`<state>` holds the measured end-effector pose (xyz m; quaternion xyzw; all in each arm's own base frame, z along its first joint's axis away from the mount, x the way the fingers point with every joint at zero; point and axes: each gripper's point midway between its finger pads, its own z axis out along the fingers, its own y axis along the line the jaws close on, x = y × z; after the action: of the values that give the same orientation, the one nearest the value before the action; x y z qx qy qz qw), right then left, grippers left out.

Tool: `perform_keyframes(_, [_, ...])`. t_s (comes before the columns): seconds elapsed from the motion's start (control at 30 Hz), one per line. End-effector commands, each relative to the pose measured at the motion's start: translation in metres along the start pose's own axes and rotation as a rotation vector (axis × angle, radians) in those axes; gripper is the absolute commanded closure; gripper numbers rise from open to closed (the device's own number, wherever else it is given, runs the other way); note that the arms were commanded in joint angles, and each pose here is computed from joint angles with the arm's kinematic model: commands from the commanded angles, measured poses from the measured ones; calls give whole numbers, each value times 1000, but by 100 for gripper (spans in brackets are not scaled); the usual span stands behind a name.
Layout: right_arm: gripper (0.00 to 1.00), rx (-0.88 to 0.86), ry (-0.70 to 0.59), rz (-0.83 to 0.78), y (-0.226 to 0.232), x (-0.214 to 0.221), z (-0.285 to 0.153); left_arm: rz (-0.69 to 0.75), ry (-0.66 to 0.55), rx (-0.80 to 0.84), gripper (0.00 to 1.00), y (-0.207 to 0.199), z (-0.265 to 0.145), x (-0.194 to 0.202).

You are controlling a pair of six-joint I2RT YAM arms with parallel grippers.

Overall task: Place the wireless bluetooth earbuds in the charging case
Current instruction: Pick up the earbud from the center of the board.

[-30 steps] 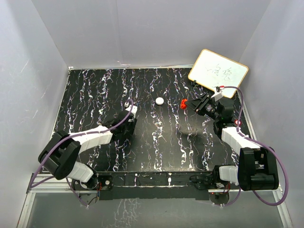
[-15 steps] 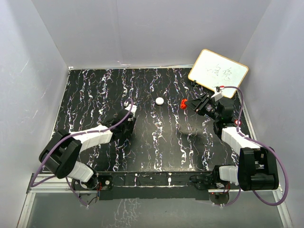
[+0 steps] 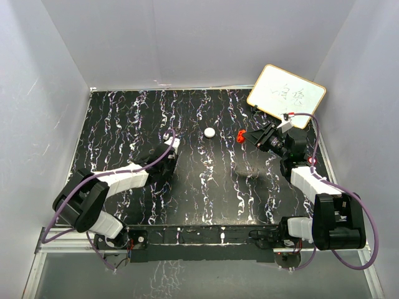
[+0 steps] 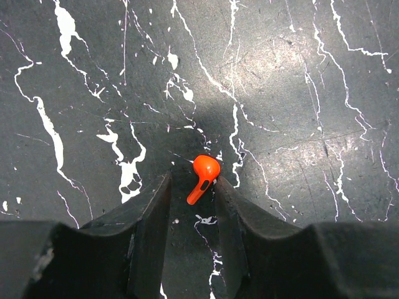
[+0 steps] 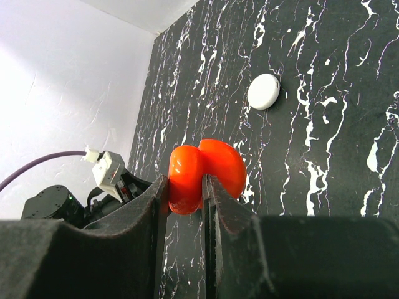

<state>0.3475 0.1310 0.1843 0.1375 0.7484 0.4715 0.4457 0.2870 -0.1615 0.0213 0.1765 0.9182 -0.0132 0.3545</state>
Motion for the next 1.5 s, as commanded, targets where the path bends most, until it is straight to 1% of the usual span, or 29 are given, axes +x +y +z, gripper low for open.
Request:
perform_keyframes(0.0, [100, -48, -53, -66, 19, -19, 0, -9, -34, 10, 68, -1, 0, -16])
perform_keyframes(0.5, [100, -47, -54, -66, 19, -20, 0, -4, -26, 12, 72, -2, 2, -15])
perform_keyframes(0.87, [100, -48, -50, -63, 18, -19, 1, -2, -21, 14, 79, -2, 1, -15])
perform_keyframes(1.13, [100, -49, -50, -64, 19, -19, 1, 1, -18, 17, 86, -3, 2, -15])
perform_keyframes(1.3, [100, -50, -46, -65, 18, -18, 1, 2, -19, 15, 93, -2, 2, -16])
perform_keyframes(1.4, [100, -52, -38, -65, 17, -17, 2, 2, -28, 18, 97, -3, 0, -20])
perform_keyframes(1.47, [100, -59, -29, -68, 18, -16, 3, -4, -55, 19, 99, -2, -5, -31])
